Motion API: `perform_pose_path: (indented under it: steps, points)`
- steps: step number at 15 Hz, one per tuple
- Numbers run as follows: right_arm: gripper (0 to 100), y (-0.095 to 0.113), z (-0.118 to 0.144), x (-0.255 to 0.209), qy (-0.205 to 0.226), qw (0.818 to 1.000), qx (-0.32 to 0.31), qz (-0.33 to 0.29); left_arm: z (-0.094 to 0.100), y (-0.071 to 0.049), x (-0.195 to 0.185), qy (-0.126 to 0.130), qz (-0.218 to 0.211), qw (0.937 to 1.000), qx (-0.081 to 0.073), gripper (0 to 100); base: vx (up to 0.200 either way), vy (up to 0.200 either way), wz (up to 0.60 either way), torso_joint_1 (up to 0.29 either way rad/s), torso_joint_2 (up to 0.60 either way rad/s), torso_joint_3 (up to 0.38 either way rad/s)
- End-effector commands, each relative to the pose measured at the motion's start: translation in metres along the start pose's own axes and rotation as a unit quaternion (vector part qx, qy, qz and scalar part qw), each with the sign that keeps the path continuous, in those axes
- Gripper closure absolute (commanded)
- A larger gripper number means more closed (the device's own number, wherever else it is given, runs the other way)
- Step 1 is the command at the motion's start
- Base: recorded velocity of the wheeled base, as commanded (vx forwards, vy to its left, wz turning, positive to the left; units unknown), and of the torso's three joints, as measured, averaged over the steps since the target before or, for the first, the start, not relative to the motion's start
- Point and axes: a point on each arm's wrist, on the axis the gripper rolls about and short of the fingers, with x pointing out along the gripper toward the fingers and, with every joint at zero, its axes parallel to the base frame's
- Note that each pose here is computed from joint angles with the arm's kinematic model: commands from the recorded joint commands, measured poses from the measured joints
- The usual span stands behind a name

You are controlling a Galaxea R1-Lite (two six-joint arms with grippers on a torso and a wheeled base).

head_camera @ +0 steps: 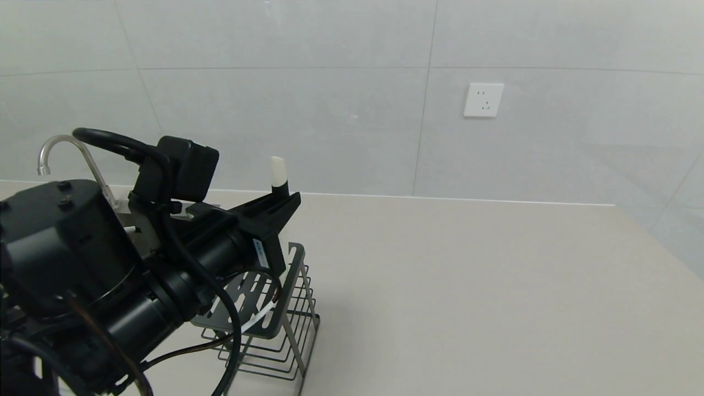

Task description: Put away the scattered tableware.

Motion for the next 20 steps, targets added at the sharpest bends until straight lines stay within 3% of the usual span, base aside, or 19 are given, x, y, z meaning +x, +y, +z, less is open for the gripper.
perform_pose_path:
  steps: [1,7,11,20]
  points:
    - [100,0.000,0.000,0.000,0.001,1.000,0.000,0.000,-0.005,0.000,0.002,0.010,0.000,0.9999,0.002,100,0.000,0.000,0.00,0.000,0.00,0.000]
    - [100,0.000,0.000,0.000,0.001,1.000,0.000,0.000,-0.013,0.000,0.003,0.026,-0.004,0.9997,-0.002,100,0.000,0.000,0.00,0.000,0.00,0.000]
    - [100,0.000,0.000,0.000,0.001,1.000,0.000,0.000,-0.024,0.009,-0.001,0.046,0.012,0.9989,0.002,100,0.000,0.000,0.00,0.000,0.00,0.000]
    - [100,0.000,0.000,0.000,0.001,1.000,0.000,0.000,-0.031,0.009,-0.001,0.061,0.003,0.9981,0.004,100,0.000,0.000,0.00,0.000,0.00,0.000]
